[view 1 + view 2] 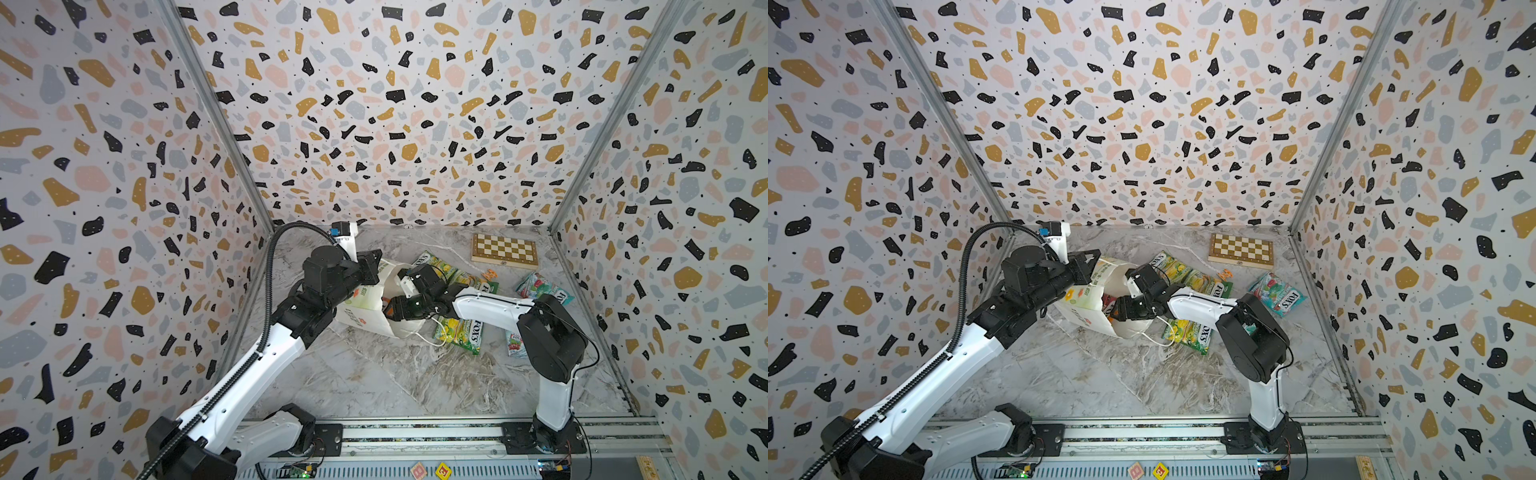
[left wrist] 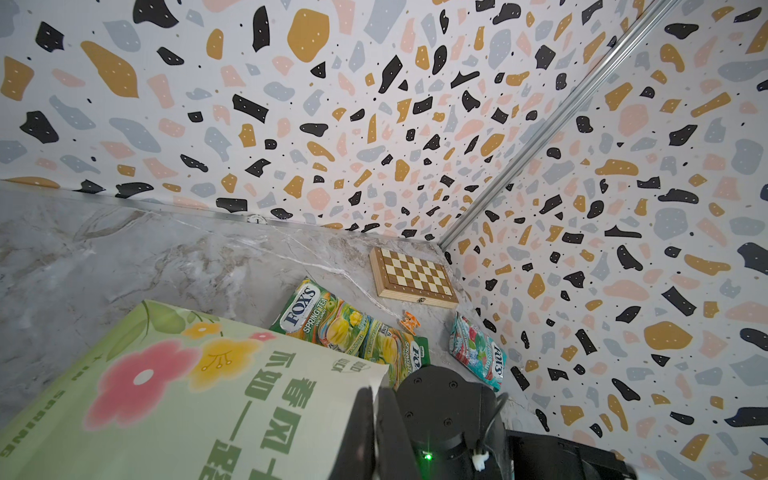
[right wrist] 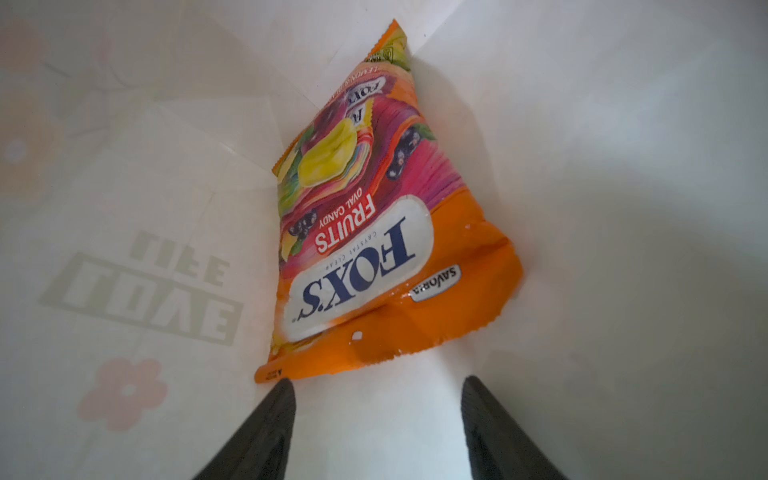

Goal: Take the snacks out of the paper bag
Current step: 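Close the right gripper on the orange Fruits packet inside the bag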

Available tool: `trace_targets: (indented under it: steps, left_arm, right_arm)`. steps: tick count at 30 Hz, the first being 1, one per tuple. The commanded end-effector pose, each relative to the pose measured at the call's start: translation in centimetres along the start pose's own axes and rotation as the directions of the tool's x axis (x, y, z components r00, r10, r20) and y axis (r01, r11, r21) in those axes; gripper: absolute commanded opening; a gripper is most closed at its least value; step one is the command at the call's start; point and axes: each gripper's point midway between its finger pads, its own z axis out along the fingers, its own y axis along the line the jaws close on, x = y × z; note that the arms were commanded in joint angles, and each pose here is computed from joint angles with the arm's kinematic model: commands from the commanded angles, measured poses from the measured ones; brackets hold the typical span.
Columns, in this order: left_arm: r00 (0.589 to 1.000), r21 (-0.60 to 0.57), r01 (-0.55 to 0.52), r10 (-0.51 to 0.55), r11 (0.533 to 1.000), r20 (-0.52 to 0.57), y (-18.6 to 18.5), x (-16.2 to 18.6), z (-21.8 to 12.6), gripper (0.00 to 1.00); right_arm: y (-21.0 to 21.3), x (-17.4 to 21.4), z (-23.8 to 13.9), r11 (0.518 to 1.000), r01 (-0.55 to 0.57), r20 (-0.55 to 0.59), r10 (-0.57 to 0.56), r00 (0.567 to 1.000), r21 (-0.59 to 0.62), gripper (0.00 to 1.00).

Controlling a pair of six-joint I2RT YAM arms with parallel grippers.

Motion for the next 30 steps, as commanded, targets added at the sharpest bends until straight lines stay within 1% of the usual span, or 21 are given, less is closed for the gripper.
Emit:
trace_targets:
  steps: [1,8,13,18,24,27,29,30]
  left_arm:
    - [0.996,0.077,-0.009,0.002,0.997,0.087,-2.5,-3.0,-0.5,0.00]
    - [0.996,0.091,-0.011,0.003,0.996,0.088,-3.1,-3.4,0.0,0.00]
    - [0.996,0.121,-0.008,-0.002,0.993,0.084,-4.1,-3.7,0.7,0.00]
    - [0.997,0.145,-0.011,-0.001,0.989,0.080,-5.0,-4.0,1.1,0.00]
    - [0.998,0.176,-0.004,-0.008,0.984,0.067,-5.9,-3.9,1.3,0.00]
    - [0.998,0.190,0.003,-0.016,0.982,0.065,-6.3,-3.9,1.3,0.00]
    - [0.998,0.199,0.005,-0.018,0.980,0.063,-6.5,-3.9,1.3,0.00]
    - [0.998,0.203,0.006,-0.019,0.979,0.062,-6.6,-3.9,1.2,0.00]
  right_arm:
    - [0.2,-0.4,0.8,0.996,-0.090,0.016,0.091,0.996,-0.025,0.64]
    - [-1.3,-0.6,1.8,0.990,-0.134,0.045,0.132,0.990,0.052,0.63]
    - [-1.6,-0.8,2.5,0.984,-0.172,0.067,0.168,0.983,0.049,0.64]
    - [-1.1,-1.6,2.6,0.980,-0.200,0.104,0.199,0.974,0.000,0.64]
    - [0.0,-2.3,2.6,0.970,-0.225,0.150,0.237,0.960,-0.088,0.63]
    - [0.3,-2.5,2.6,0.963,-0.236,0.164,0.255,0.953,-0.129,0.59]
    - [0.5,-2.6,2.6,0.959,-0.238,0.168,0.262,0.950,-0.154,0.55]
    - [0.5,-2.6,2.6,0.957,-0.238,0.169,0.265,0.949,-0.164,0.51]
